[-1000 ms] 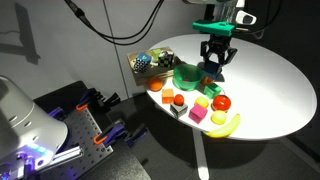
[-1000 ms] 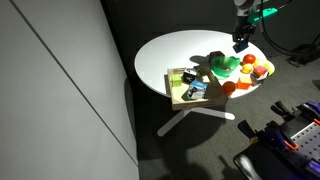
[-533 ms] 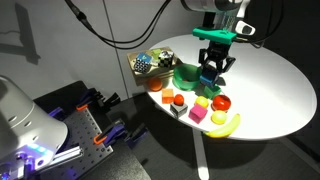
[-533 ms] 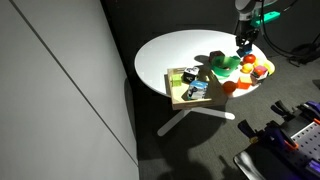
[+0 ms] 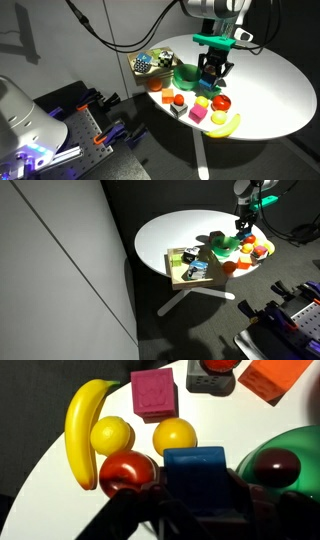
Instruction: Remove the green block from the bowl
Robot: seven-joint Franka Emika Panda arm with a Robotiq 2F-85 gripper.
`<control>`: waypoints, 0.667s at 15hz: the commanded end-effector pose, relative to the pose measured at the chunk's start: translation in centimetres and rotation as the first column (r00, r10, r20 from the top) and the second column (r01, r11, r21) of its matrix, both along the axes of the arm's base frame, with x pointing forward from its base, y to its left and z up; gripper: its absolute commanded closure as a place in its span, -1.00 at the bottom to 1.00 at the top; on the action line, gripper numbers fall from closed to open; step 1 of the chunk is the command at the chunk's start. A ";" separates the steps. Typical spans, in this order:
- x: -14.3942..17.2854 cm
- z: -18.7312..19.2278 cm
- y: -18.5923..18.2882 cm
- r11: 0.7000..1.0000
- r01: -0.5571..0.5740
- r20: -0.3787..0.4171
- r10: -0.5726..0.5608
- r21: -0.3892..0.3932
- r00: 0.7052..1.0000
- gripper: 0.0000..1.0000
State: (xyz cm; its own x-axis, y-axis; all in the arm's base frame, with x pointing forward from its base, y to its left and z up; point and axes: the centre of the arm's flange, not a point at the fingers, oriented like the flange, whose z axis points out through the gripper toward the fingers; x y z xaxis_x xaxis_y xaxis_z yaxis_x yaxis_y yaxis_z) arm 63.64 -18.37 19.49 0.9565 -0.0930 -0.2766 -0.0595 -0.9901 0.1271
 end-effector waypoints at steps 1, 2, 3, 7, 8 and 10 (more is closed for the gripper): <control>1.3 0.1 -0.8 1.000 -0.003 0.005 0.003 0.009 1.000 0.35; 1.5 0.1 -0.8 1.000 -0.001 0.012 0.001 0.007 1.000 0.35; 1.7 0.2 -0.8 1.000 0.000 0.018 0.000 0.007 1.000 0.35; 2.6 0.9 -0.9 1.000 0.002 0.042 -0.002 0.004 0.999 0.35; 2.8 1.0 -0.9 1.000 0.002 0.046 -0.002 0.004 0.999 0.35; 3.2 1.1 -0.9 1.000 0.002 0.055 -0.002 0.001 0.998 0.35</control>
State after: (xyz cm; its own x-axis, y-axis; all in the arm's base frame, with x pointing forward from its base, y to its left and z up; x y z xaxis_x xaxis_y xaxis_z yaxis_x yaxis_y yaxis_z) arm 65.35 -18.68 20.21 0.9661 -0.0919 -0.2412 -0.0599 -0.9888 0.1368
